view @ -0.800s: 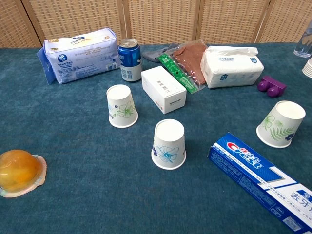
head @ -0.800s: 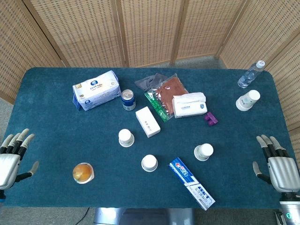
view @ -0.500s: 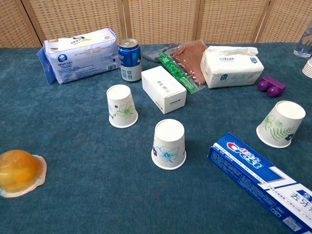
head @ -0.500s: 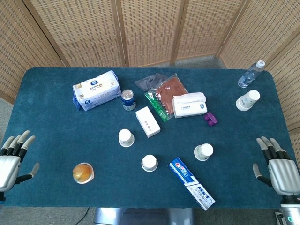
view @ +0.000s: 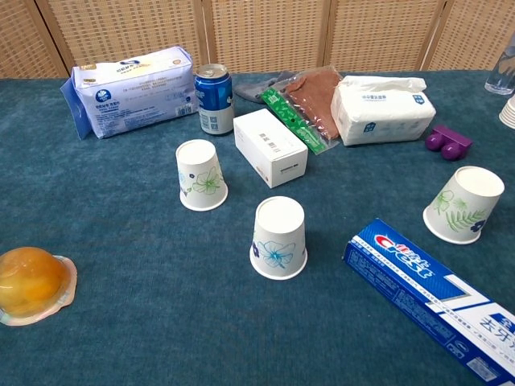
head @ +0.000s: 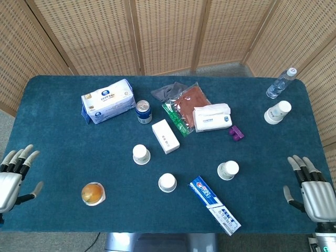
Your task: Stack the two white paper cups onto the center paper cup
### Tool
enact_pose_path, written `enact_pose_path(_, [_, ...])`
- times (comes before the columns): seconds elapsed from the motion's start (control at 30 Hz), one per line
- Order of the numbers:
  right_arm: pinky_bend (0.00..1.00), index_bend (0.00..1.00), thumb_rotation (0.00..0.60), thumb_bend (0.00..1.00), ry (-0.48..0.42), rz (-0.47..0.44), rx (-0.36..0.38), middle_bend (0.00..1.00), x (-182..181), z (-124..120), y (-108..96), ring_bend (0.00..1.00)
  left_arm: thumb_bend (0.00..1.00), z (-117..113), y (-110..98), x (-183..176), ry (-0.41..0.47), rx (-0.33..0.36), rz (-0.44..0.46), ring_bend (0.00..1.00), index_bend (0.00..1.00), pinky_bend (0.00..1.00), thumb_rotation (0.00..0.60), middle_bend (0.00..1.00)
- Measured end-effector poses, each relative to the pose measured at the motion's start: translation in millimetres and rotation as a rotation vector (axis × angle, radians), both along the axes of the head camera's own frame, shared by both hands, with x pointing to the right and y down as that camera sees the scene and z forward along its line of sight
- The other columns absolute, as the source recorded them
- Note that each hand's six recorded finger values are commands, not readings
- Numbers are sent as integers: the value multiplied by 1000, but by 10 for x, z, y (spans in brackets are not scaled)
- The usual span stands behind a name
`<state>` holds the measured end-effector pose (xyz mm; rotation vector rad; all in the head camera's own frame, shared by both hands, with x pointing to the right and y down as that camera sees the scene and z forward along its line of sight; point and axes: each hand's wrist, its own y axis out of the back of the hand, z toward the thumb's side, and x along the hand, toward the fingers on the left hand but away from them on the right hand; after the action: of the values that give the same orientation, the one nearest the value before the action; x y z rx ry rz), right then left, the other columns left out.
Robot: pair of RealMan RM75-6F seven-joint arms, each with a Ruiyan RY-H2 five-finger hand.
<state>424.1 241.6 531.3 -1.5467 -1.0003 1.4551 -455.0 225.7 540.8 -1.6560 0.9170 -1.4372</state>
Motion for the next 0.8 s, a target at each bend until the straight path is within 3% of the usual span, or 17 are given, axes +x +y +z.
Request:
enact_pose_path(0.33, [243, 0, 499, 498, 2, -9, -10, 93, -44, 18, -38, 0, 429, 90, -146, 128, -12, -40, 57, 0, 0, 71, 469, 0])
enact_pose_path(0.63, [243, 0, 498, 501, 5, -12, -2, 93, -50, -25, -39, 0, 426, 207, -405, 455, 7, -100, 138, 0, 0, 147, 474, 0])
enact_pose_path(0.8, [243, 0, 500, 499, 7, -5, -2, 93, -27, -37, -21, 0, 416, 336, -536, 652, 35, -141, 185, 0, 0, 131, 471, 0])
